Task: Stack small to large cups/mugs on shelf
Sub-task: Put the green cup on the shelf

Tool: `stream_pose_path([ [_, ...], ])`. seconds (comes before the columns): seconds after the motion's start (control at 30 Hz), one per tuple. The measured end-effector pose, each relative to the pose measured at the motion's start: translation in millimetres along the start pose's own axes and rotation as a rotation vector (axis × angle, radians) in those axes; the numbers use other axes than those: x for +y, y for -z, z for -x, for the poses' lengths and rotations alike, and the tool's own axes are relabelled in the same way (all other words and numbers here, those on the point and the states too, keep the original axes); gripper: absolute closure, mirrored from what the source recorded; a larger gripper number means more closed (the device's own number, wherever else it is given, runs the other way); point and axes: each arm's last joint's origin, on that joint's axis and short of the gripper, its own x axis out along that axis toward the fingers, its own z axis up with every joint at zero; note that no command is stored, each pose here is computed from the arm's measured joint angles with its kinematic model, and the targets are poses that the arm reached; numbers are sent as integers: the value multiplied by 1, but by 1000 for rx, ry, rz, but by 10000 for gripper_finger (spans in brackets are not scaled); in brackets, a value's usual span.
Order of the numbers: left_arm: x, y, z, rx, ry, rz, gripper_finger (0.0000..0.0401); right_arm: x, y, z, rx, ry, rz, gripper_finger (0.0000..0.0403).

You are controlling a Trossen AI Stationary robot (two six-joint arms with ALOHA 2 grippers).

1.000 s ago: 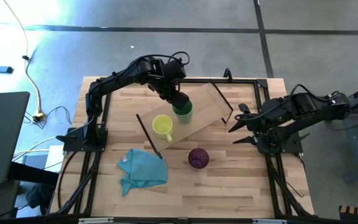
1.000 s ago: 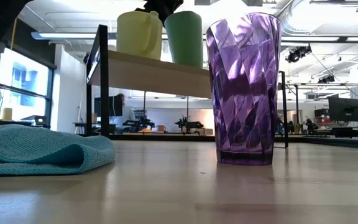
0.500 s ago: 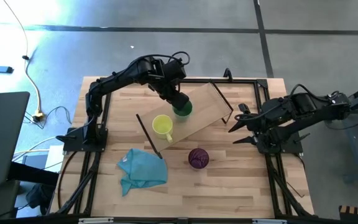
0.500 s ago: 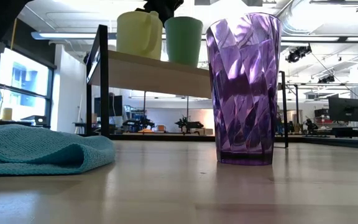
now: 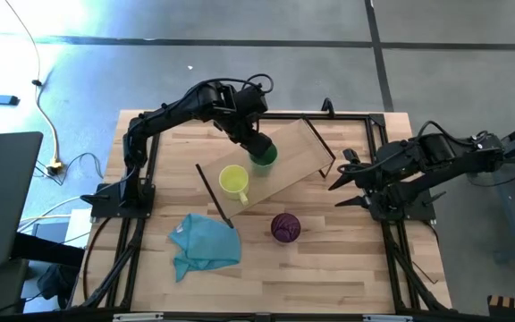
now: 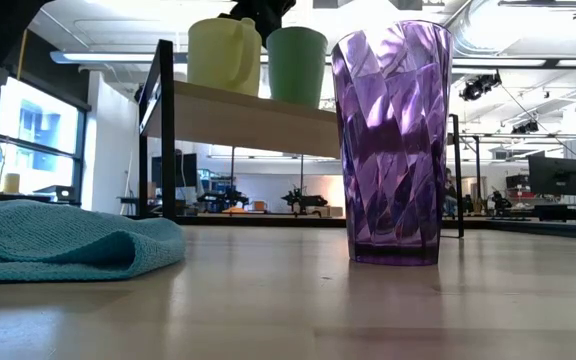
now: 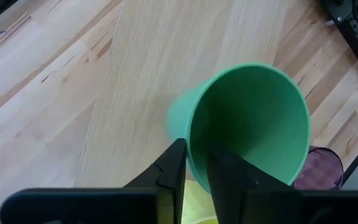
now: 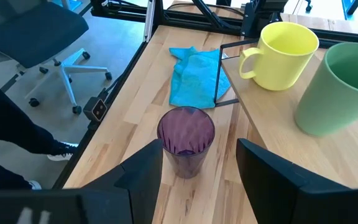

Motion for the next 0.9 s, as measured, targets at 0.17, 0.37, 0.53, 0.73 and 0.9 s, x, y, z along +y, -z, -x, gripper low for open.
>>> stream_pose_path([
  [0.17, -1, 0, 0, -2, 2, -8, 354, 0, 0, 0, 1, 0, 0, 206],
  [0.37, -1, 0, -1, -3, 3, -8, 354, 0, 0, 0, 0, 0, 0, 206],
  [0.53, -1, 0, -1, -3, 2, -8, 355, 0, 0, 0, 0, 0, -2, 206],
  [0.73, -1, 0, -1, -2, 3, -13, 355, 0, 0, 0, 0, 0, -3, 206],
  [0.9, -2, -2, -9, 20, 1, -19, 355, 0, 0, 0, 0, 0, -3, 206],
])
